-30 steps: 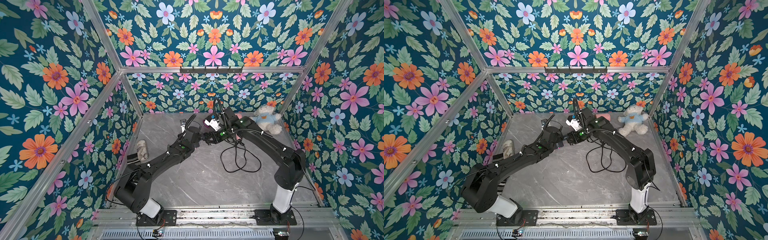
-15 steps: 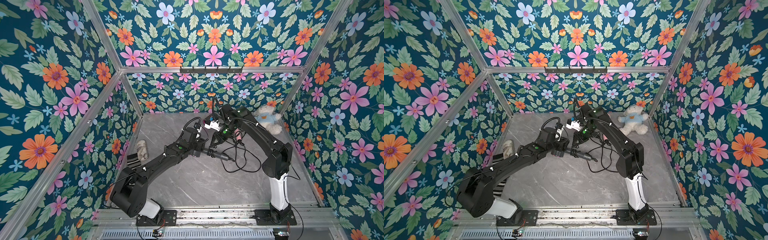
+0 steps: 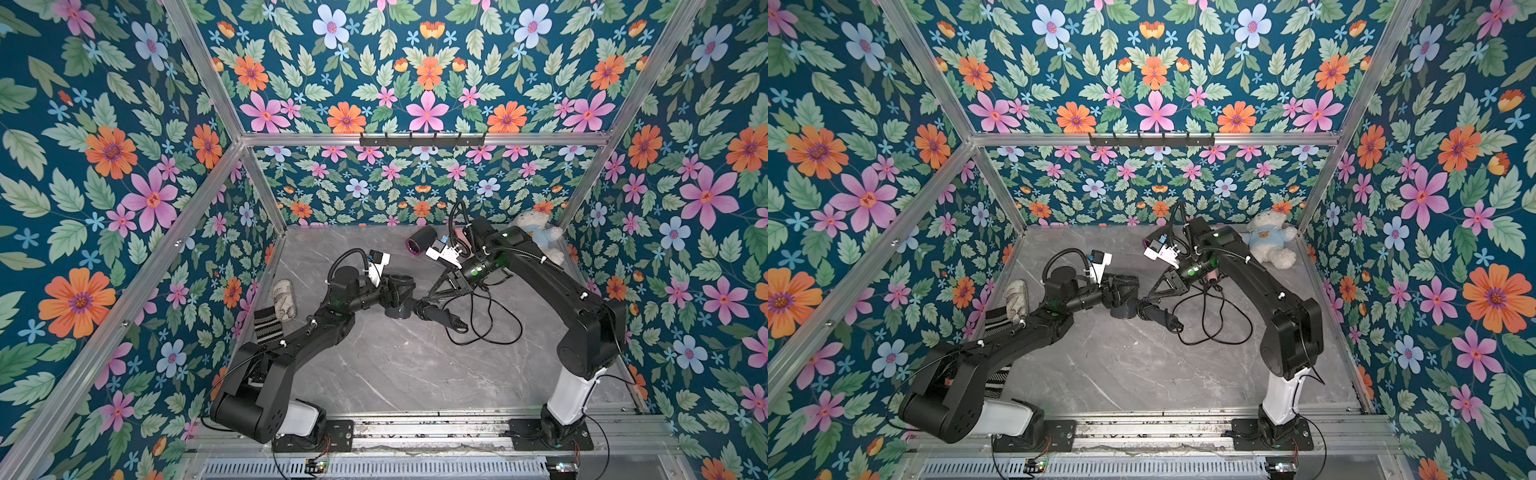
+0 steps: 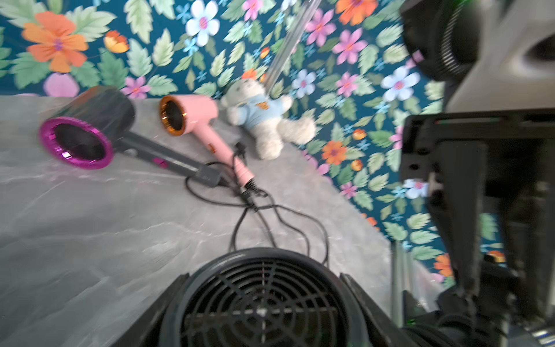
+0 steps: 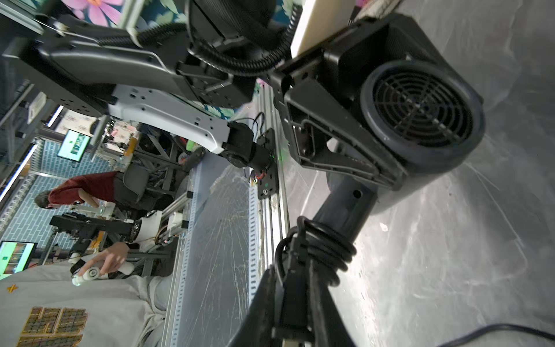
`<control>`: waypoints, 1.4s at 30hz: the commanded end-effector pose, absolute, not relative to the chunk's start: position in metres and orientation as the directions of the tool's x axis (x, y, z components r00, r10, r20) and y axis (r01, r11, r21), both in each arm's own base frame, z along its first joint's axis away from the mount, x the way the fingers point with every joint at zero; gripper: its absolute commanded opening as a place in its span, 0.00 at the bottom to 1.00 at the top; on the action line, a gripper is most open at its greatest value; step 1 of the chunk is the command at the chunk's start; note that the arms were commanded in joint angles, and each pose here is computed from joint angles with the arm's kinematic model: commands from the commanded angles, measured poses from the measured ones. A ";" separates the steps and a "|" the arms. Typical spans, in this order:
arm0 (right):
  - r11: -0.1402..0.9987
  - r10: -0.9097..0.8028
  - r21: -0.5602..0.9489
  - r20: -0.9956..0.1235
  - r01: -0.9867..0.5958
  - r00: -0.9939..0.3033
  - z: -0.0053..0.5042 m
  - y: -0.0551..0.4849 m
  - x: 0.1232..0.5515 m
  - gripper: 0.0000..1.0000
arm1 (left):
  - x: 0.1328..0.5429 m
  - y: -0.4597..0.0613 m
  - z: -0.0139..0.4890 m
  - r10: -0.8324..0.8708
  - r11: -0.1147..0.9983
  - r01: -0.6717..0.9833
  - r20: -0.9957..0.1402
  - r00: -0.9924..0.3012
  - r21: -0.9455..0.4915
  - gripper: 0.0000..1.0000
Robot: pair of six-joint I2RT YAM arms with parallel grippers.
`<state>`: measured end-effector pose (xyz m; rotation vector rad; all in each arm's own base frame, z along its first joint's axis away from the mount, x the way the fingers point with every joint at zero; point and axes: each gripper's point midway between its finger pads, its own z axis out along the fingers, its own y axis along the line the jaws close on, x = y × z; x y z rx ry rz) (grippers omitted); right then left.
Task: Wrap the cord around the hair dryer
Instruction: Wrap the power cord around the hair dryer, then place the hair dryer at the center of the board.
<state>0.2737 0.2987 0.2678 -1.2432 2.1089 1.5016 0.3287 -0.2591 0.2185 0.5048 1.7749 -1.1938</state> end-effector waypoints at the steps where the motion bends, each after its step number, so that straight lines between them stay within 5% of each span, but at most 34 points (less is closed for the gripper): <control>1: 0.008 -0.334 0.556 -0.782 -0.831 -0.527 0.295 0.306 0.294 0.00 | 0.306 -0.268 0.271 -0.247 0.239 0.845 -0.871 -0.424 -0.479 0.00; 10: 0.160 -0.120 0.458 -0.870 -0.874 -0.478 0.302 0.302 0.318 0.00 | 0.303 -0.252 0.313 -0.515 0.064 0.845 -0.743 -0.428 -0.531 0.00; 27: 0.501 0.123 0.379 -0.921 -0.778 -0.370 0.259 0.292 0.355 0.00 | 0.342 -0.230 0.312 -0.715 0.087 0.719 -0.545 -0.437 -0.690 0.00; 38: 0.528 -0.130 0.346 -0.870 -0.776 -0.476 0.222 0.301 0.345 0.00 | 0.360 -0.252 0.266 -0.356 0.507 0.629 -0.808 -0.470 -0.589 0.00; 42: 0.498 -0.183 0.387 -0.828 -0.776 -0.530 0.207 0.302 0.332 0.00 | 0.361 -0.243 0.265 -0.292 0.584 0.617 -0.846 -0.446 -0.527 0.00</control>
